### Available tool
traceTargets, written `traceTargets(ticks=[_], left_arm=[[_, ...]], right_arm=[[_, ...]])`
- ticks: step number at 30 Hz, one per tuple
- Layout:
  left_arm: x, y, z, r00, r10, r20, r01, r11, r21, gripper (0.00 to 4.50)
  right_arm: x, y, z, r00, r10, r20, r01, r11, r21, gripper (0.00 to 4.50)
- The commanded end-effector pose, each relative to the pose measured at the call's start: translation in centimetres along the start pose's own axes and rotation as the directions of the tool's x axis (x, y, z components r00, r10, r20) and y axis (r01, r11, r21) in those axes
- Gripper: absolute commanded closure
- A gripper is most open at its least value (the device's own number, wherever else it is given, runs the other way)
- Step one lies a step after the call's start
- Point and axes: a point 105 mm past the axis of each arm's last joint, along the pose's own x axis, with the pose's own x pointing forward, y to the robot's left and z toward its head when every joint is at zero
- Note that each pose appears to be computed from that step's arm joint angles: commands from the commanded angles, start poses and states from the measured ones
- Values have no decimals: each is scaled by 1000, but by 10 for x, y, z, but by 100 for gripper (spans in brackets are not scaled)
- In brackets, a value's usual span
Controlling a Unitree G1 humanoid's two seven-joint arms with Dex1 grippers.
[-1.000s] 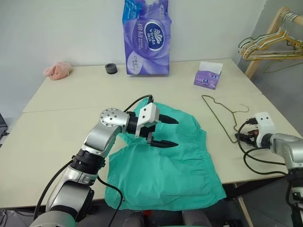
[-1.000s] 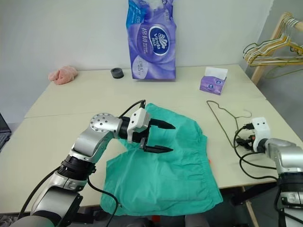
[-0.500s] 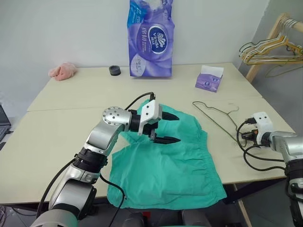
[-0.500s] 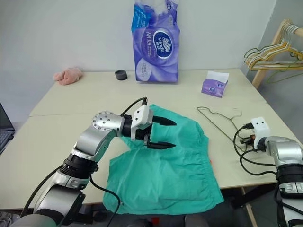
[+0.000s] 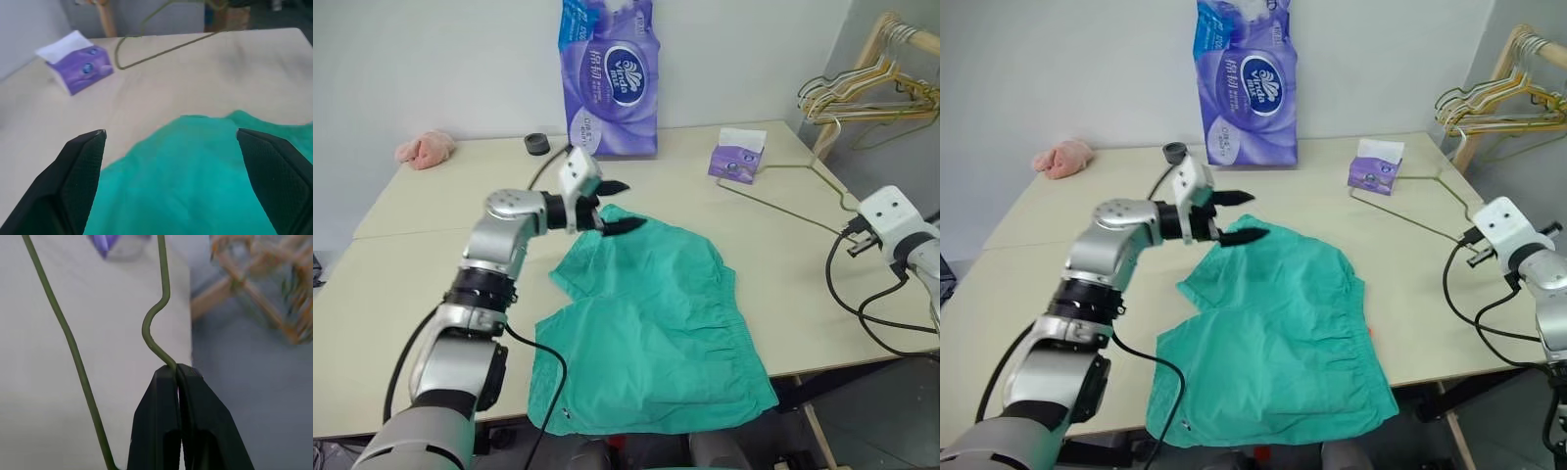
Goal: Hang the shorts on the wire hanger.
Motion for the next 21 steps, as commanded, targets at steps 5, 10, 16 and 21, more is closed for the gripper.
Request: traceTargets(ticks=[5,10,16,21], left_arm=[[-35,25,13,998,-51,-26,49,995,-91,1],[-39,11,-12,971,-176,-164,161,982,-100,1],[-31,-1,-31,949,-235,-212,215,970,-111,1],[-19,-2,-36,958,-210,-197,195,976,-93,1]], right_arm=[[-16,10,73,955,77,288,45,917,-397,450],[-18,16,101,911,108,398,114,862,-494,450],[-25,22,132,849,139,510,190,820,-540,450],[-31,33,148,805,175,567,198,822,-534,450]])
